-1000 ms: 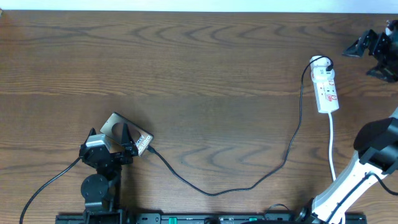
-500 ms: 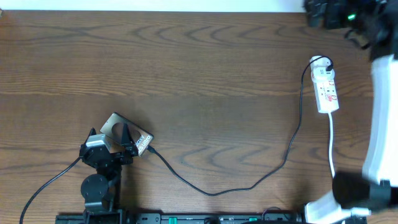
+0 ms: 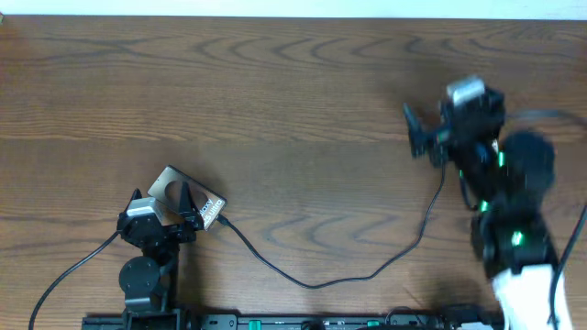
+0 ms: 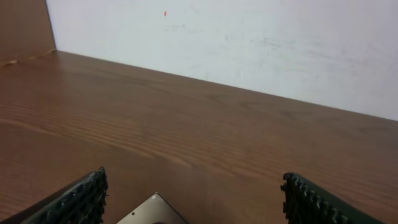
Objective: Plug charger to phone and switch on socket
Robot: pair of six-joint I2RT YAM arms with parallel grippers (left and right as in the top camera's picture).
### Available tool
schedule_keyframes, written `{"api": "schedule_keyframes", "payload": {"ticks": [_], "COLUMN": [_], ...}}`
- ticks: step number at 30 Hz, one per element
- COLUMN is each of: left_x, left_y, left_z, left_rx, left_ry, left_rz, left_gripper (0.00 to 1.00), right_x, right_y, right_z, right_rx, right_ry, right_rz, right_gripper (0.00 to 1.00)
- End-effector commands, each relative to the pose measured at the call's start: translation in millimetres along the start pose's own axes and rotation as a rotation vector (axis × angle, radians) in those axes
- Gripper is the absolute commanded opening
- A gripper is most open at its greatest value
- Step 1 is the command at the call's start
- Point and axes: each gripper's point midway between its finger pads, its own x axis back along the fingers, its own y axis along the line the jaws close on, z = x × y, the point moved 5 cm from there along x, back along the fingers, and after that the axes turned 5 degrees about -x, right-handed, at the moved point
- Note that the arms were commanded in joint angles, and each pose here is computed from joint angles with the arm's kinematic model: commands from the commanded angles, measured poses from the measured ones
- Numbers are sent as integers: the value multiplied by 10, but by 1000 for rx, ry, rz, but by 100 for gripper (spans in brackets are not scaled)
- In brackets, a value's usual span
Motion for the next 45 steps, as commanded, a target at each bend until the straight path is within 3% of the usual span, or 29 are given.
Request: {"api": "schedule_keyframes", "payload": {"ticks": [1, 7, 16, 25, 28, 33, 45], "left_x": [-6, -6, -6, -6, -6, -6, -6], "left_y": [22, 22, 22, 22, 22, 22, 22], "left_z": [138, 138, 138, 138, 138, 138, 138], "left_rx": [-15, -15, -16, -15, -16, -15, -16], "left_ry": [51, 51, 51, 51, 51, 51, 51], "left_rz": [-15, -15, -15, -15, -15, -15, -15], "left_gripper": [88, 88, 88, 88, 88, 88, 88], "right_x": [272, 596, 778, 816, 805, 859, 853], "right_y": [137, 274, 405, 442, 368, 76, 91], "right_z": [301, 649, 1126, 1429, 1526, 1713, 1715], "right_rx": [36, 90, 104, 76, -8, -366, -331], "right_ry": [-78, -208, -269, -193, -141, -94, -85], "right_rz": [1, 30, 43, 49, 105, 350, 338], "right_gripper": [99, 99, 99, 99, 99, 99, 99]}}
